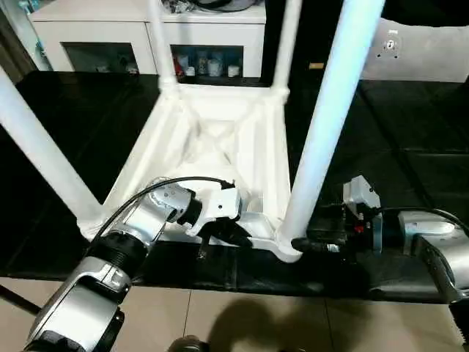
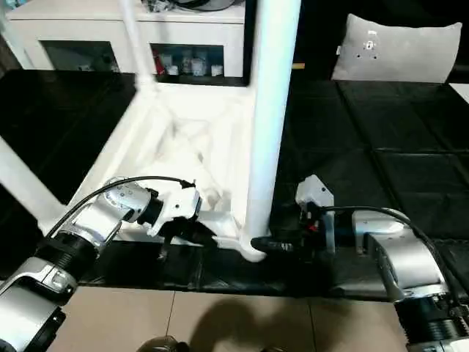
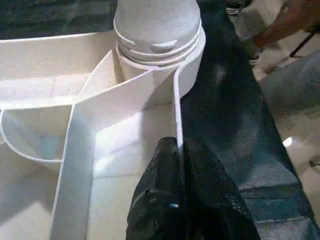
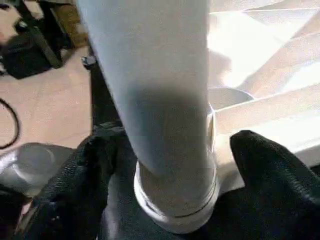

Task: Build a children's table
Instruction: Rotate leg to tighten

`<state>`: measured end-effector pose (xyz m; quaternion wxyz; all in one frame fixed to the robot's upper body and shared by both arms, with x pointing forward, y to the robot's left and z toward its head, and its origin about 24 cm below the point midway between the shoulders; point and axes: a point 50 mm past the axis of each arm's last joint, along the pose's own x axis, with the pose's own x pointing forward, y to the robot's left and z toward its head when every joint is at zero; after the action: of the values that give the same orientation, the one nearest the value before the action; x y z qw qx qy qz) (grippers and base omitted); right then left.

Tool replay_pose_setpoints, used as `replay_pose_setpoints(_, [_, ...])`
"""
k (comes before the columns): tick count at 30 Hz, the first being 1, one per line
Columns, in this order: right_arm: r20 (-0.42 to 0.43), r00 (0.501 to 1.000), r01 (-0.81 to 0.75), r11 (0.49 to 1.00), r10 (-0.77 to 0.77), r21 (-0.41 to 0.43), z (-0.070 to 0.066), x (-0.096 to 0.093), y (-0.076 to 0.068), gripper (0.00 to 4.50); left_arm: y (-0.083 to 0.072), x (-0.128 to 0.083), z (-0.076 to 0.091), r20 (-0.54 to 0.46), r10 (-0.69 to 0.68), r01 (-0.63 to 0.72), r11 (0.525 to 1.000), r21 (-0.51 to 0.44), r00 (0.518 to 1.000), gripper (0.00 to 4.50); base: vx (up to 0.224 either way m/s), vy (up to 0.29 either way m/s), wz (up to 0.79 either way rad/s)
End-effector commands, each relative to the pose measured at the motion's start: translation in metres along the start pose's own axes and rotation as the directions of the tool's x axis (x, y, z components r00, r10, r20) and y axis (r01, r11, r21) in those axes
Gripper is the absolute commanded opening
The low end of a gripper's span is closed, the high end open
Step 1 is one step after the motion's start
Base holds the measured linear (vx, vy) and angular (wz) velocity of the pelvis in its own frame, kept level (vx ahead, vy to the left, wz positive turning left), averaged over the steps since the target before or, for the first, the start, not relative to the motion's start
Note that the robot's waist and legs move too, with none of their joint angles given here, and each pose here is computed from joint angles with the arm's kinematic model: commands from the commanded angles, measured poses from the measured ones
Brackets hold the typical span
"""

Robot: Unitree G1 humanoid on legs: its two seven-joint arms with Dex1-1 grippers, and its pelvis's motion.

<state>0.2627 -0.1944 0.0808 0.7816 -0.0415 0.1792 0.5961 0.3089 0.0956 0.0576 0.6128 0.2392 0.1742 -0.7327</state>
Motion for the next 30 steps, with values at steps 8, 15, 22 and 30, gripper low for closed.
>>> replay_pose_setpoints(8, [0.002, 0.999, -0.049, 0.999, 0.049, 0.018, 0.001, 0.009, 0.0, 3.01, -0.001, 0.006, 0.019, 0.009, -0.099, 0.097, 0.988, 0.117, 0.995, 0.0, 0.0, 0.0, 0.0])
replay_pose_setpoints(15, [0.014, 0.997, -0.076, 0.996, 0.076, 0.037, 0.0, 0.013, 0.003, 2.37, -0.002, 0.004, 0.018, 0.002, -0.106, 0.105, 0.988, 0.116, 0.994, 0.0, 0.0, 0.0, 0.0])
replay_pose_setpoints(22, [0.089, 0.994, -0.076, 0.994, 0.068, 0.085, 0.003, 0.024, 0.011, 2.1, 0.006, 0.007, 0.019, 0.037, -0.034, 0.033, 0.999, 0.039, 0.999, 0.0, 0.0, 0.0, 0.0])
replay_pose_setpoints(30, [0.041, 0.943, 0.322, 0.934, -0.332, 0.155, 0.005, 0.055, -0.012, 2.07, 0.028, 0.025, 0.037, 0.071, 0.206, -0.2, 0.976, -0.086, 0.976, 0.0, 0.0, 0.0, 0.0])
